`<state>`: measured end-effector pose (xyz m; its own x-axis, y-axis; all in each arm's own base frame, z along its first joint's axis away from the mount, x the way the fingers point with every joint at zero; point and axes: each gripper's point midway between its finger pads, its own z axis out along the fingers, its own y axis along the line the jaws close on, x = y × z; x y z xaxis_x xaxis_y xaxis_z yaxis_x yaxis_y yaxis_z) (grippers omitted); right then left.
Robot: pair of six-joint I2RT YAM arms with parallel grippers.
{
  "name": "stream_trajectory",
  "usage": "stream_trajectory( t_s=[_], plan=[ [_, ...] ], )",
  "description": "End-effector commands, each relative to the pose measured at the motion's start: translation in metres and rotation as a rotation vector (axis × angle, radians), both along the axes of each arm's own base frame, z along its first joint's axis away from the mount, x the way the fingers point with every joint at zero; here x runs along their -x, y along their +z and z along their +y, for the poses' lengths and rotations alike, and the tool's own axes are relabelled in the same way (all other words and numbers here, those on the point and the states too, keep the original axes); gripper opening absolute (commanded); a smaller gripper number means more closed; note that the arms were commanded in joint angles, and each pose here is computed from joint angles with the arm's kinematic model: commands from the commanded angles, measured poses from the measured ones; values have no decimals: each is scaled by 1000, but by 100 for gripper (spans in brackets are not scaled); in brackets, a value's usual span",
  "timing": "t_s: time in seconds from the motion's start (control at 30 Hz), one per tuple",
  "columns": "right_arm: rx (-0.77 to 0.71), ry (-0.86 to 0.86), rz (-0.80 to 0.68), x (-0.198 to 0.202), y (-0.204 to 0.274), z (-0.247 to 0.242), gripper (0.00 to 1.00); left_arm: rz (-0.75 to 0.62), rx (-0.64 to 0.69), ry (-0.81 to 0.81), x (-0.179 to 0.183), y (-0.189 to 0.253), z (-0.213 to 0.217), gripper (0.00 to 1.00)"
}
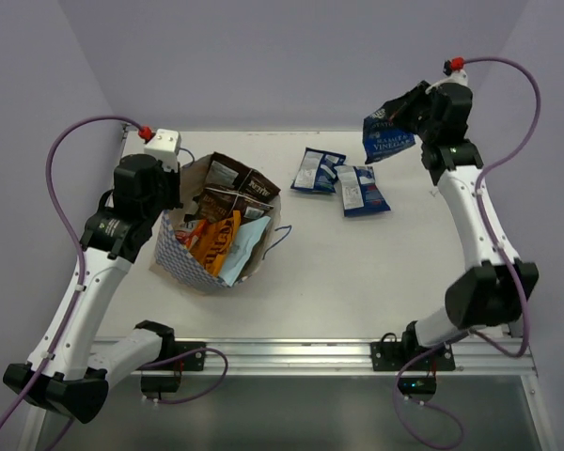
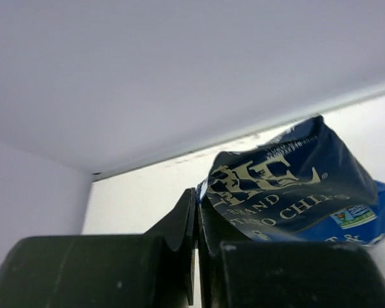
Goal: Take the snacks out of the paper bag
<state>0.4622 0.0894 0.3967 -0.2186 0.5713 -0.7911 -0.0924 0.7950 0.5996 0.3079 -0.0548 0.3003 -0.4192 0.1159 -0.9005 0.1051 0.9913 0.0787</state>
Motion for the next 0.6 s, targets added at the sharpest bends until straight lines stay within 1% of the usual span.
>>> stream_trajectory(
  t_s=[0.0, 0.1, 0.13, 0.17, 0.2, 0.23, 0.27, 0.3, 0.37, 0.4, 0.43, 0.47, 0.5, 0.53, 0.57],
  plan=[
    [-15, -22, 43, -48, -37, -36, 0, -115, 44, -15, -10, 31, -7, 0],
    [-6, -99, 92, -63, -79, -74, 0, -111, 52, -36, -10, 30, -11, 0],
    [-19, -122, 162, -57, -112, -82, 0, -114, 57, -46, -9, 31, -13, 0],
    [-52, -146, 202, -51, -128, -89, 0, -109, 56, -48, -10, 29, -14, 0],
    [-75, -176, 273, -33, -157, -99, 3, -110, 57, -49, -10, 30, -14, 0],
    [-88, -193, 304, -21, -167, -102, 22, -110, 60, -56, -9, 29, -15, 0],
    [-82, -209, 329, -9, -176, -105, 33, -110, 59, -58, -10, 29, -16, 0],
    [-60, -241, 363, 16, -183, -108, 51, -106, 62, -68, -10, 29, -17, 0],
    [-39, -227, 379, 39, -182, -99, 58, -109, 67, -78, -10, 31, -19, 0],
    [-30, -216, 368, 58, -173, -93, 61, -111, 71, -80, -10, 33, -20, 0],
    [-14, -199, 354, 67, -166, -86, 67, -112, 72, -88, -10, 34, -21, 0],
    [-1, -155, 341, 76, -157, -69, 70, -119, 75, -91, -10, 38, -22, 0],
    [14, -116, 331, 85, -147, -57, 70, -122, 78, -96, -9, 39, -23, 0],
    [27, -65, 267, 96, -124, -43, 70, -124, 82, -104, -9, 40, -24, 0],
    [70, 62, 223, 108, -111, -4, 70, -128, 83, -109, -9, 42, -25, 0]
  ],
)
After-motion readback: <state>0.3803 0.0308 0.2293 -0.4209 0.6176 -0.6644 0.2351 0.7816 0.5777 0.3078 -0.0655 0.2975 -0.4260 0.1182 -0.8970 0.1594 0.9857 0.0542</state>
